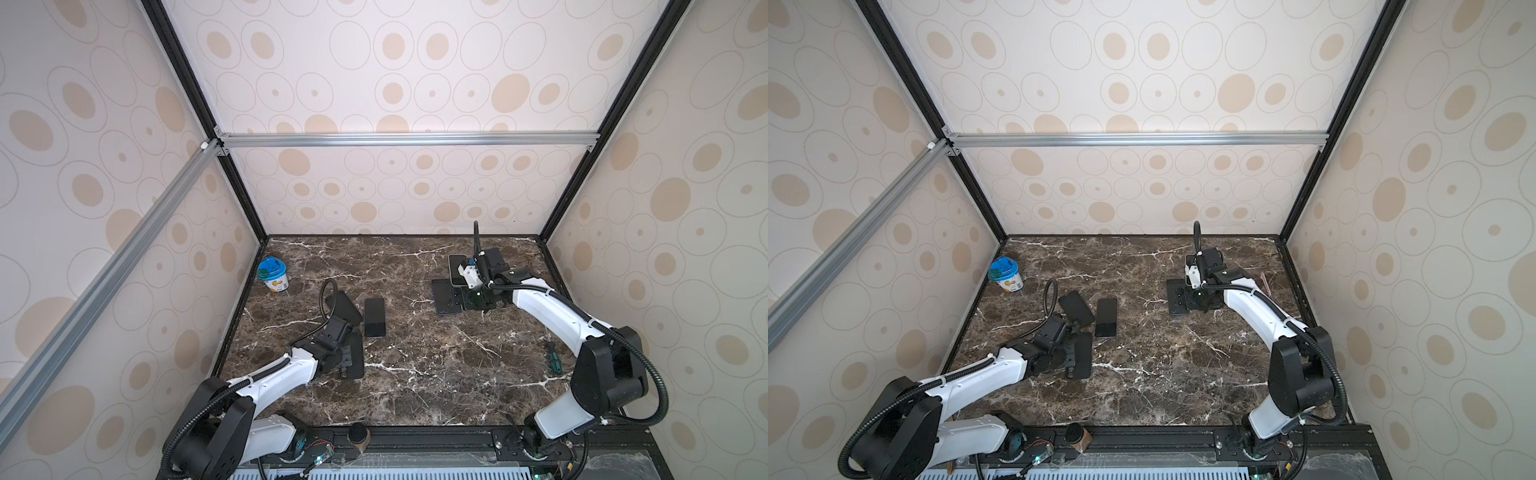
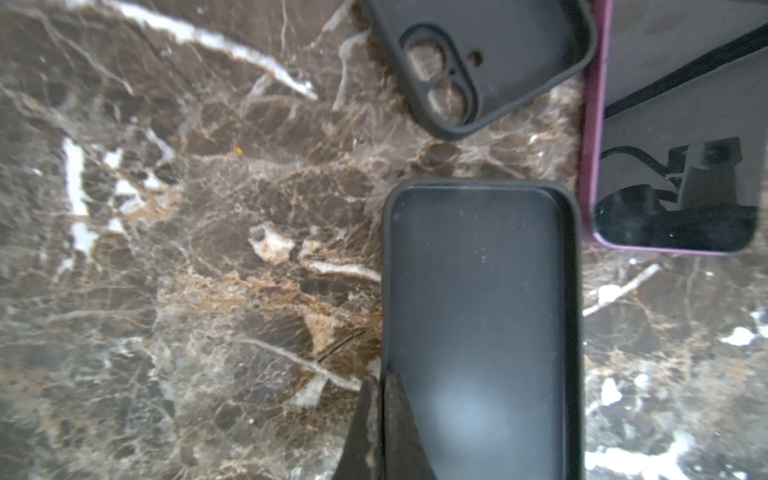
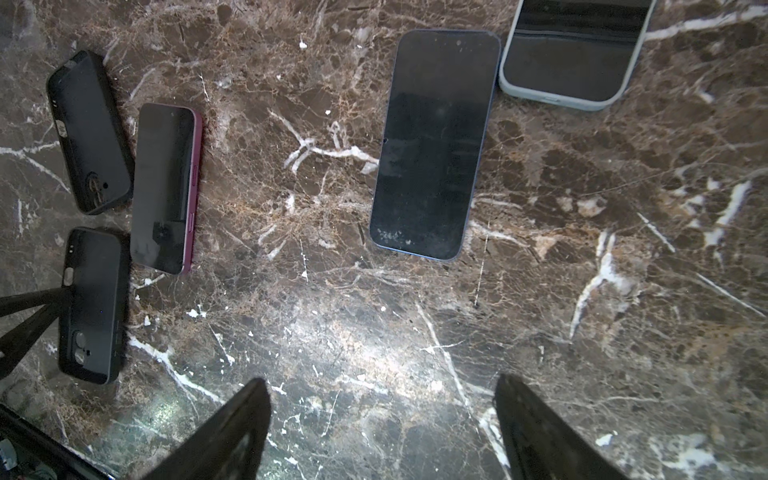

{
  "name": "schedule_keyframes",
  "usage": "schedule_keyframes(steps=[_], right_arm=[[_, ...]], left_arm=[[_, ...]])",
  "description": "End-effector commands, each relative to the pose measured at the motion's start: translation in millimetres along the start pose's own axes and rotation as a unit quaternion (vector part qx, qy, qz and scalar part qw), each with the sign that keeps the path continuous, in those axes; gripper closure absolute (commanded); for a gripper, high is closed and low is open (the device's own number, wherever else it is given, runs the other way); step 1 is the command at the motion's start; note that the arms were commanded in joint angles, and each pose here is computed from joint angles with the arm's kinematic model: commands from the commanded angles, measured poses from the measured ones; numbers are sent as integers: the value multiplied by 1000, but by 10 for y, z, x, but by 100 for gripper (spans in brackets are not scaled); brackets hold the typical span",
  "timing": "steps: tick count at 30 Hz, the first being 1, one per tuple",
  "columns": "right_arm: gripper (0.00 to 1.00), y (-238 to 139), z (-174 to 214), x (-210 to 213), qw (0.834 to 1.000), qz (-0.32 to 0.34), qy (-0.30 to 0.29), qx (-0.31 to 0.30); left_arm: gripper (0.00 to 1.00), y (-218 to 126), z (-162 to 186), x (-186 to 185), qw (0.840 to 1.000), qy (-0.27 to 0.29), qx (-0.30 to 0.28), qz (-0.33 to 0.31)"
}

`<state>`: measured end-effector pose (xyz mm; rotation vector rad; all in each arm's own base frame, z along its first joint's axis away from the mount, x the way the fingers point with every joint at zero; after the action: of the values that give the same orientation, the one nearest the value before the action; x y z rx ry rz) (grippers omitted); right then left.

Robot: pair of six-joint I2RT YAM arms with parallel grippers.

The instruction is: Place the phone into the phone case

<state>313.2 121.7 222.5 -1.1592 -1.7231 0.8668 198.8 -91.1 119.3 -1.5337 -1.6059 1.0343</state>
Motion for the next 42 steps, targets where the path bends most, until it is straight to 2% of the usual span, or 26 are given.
schedule_keyframes(steps=[1,10,16,19,23,27,33,42], right_arm=[[13,-101,42,18,1000,0,-1,-10],[14,-137,216,-9,1000,0,5,-7],[15,-166,336,-61,1000,23,10,0],[15,-227,361,-74,999,37,6,0],[15,-312,411,-97,998,55,5,0],[15,-346,498,-127,998,67,12,5],[15,-304,645,-169,997,68,23,12],[18,-194,761,-163,998,39,34,38]], left_arm=[[100,-184,-200,-31,1000,16,-26,-6],[100,-477,-527,-204,993,98,-58,38],[100,-572,-746,-477,975,171,-88,111],[100,-589,-837,-669,960,236,-88,119],[100,-551,-893,-972,932,333,-82,119],[100,-406,-871,-1265,905,396,-67,137],[100,-185,-733,-1618,874,456,-58,155],[100,88,-395,-2062,840,511,-37,182]])
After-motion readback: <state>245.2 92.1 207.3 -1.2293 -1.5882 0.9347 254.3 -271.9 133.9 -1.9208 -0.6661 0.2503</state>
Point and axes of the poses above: each gripper's point midway between its finger pads, its own y axis out along the fingers, its own x axis along the line the jaws close on, z = x × y, the point moved 10 cm from there along -y, back along the fingers, and after that the axes turned 3 degrees about y, right-handed, at the moved point
